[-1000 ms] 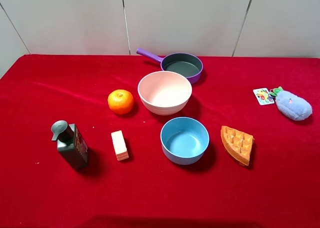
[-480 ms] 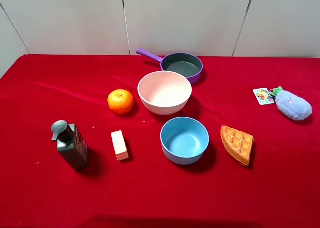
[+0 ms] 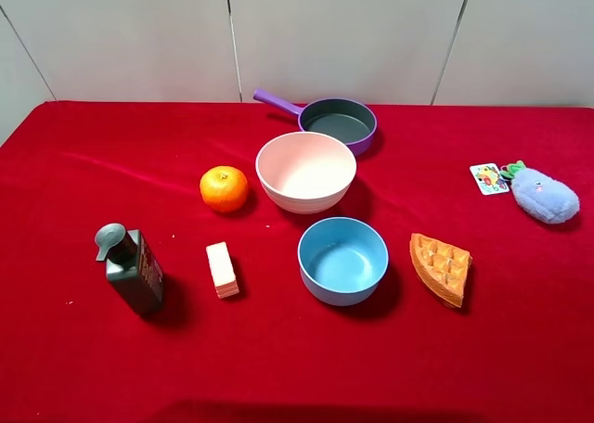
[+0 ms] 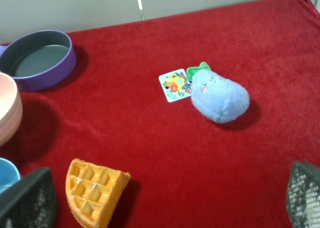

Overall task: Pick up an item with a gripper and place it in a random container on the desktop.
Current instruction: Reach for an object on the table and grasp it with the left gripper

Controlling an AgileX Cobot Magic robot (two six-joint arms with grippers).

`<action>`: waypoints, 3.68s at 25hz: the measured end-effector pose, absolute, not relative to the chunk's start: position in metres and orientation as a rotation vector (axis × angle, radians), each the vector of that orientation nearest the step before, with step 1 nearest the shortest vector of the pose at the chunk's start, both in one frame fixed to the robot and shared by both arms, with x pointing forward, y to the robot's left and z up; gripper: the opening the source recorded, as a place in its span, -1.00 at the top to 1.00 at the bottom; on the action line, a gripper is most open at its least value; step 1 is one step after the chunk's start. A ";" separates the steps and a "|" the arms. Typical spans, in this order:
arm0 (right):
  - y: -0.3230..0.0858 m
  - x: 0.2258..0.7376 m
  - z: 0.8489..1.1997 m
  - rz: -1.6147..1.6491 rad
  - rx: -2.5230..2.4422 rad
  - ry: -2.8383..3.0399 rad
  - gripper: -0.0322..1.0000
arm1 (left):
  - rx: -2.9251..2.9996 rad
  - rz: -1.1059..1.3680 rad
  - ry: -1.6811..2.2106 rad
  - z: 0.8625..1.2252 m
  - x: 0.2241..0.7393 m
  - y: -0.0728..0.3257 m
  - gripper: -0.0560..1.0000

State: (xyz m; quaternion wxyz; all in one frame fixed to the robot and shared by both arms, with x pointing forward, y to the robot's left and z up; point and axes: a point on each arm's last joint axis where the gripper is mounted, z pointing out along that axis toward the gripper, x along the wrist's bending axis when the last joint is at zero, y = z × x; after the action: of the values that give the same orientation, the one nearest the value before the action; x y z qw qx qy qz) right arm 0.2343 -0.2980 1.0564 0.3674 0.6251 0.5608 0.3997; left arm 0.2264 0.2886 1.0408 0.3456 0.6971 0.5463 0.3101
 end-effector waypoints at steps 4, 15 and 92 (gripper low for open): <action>-0.298 0.234 1.056 1.027 1.606 1.441 -0.40 | 1.797 0.802 1.432 1.041 0.226 0.289 -0.90; -0.298 0.234 1.056 1.027 1.605 1.440 -0.40 | 1.889 0.674 1.532 1.063 0.257 0.289 -0.90; -0.298 0.234 1.056 1.032 1.606 1.441 -0.40 | 2.269 0.024 2.079 0.949 0.445 0.177 -0.80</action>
State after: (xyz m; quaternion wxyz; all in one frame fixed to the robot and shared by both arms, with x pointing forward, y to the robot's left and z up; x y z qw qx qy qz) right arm 0.2344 -0.2977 1.0565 0.3663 0.6248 0.5607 0.4014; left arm 0.4449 0.1769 0.9486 0.0322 0.7368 0.6753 0.0079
